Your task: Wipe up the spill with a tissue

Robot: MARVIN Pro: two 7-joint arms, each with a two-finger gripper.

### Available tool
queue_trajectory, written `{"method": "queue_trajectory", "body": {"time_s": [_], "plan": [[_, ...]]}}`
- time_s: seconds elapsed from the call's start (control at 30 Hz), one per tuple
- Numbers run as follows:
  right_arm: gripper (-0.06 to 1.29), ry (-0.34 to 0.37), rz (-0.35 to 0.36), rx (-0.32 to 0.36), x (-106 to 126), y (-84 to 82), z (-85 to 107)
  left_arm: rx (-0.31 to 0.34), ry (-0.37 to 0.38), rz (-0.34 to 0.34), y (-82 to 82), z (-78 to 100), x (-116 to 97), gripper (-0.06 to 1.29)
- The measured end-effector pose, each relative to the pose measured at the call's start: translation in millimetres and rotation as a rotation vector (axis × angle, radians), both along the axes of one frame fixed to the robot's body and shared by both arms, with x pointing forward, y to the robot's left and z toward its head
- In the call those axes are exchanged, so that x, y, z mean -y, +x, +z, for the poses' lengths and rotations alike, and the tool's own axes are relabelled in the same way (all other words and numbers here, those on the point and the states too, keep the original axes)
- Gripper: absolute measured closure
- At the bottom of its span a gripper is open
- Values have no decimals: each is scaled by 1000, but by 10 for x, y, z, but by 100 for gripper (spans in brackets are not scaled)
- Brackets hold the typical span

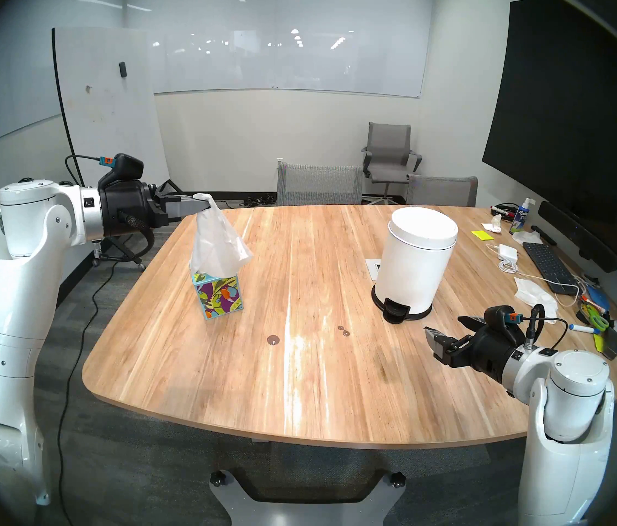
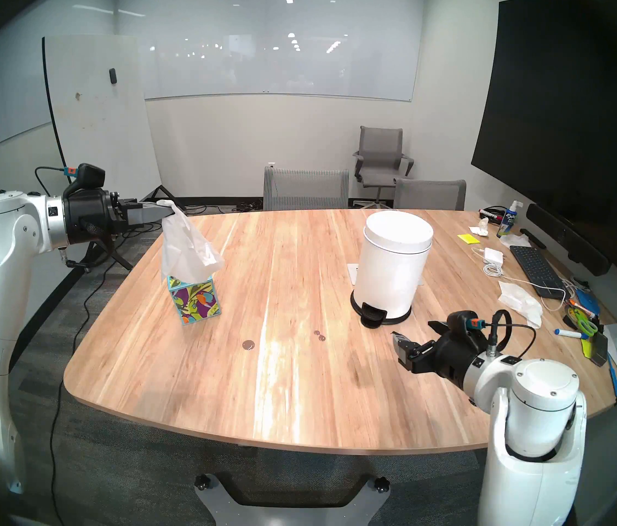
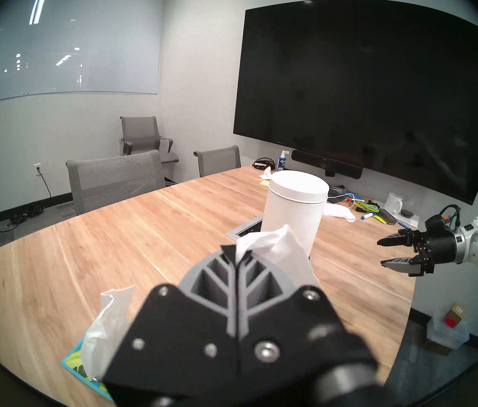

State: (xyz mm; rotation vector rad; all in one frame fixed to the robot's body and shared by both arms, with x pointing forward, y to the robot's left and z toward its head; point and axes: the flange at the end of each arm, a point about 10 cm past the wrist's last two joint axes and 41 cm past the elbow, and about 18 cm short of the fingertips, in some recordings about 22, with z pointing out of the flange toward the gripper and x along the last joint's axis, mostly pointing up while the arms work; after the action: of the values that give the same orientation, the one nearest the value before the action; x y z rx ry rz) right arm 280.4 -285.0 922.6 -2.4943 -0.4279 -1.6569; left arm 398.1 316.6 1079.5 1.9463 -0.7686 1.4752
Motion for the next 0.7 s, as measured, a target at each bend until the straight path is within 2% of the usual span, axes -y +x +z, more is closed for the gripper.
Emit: {"method": "queue_trajectory", "body": {"time_s": [0.23,0.5,0.7], "plan": [[0,0,0,0,0,0,0,-28,21,-14,-28,-225,141,125],[0,0,0,0,0,0,0,-60,59,0,16,-548,282,125],[0,0,0,0,0,0,0,-79,71,10,54,-713,320,125]]}}
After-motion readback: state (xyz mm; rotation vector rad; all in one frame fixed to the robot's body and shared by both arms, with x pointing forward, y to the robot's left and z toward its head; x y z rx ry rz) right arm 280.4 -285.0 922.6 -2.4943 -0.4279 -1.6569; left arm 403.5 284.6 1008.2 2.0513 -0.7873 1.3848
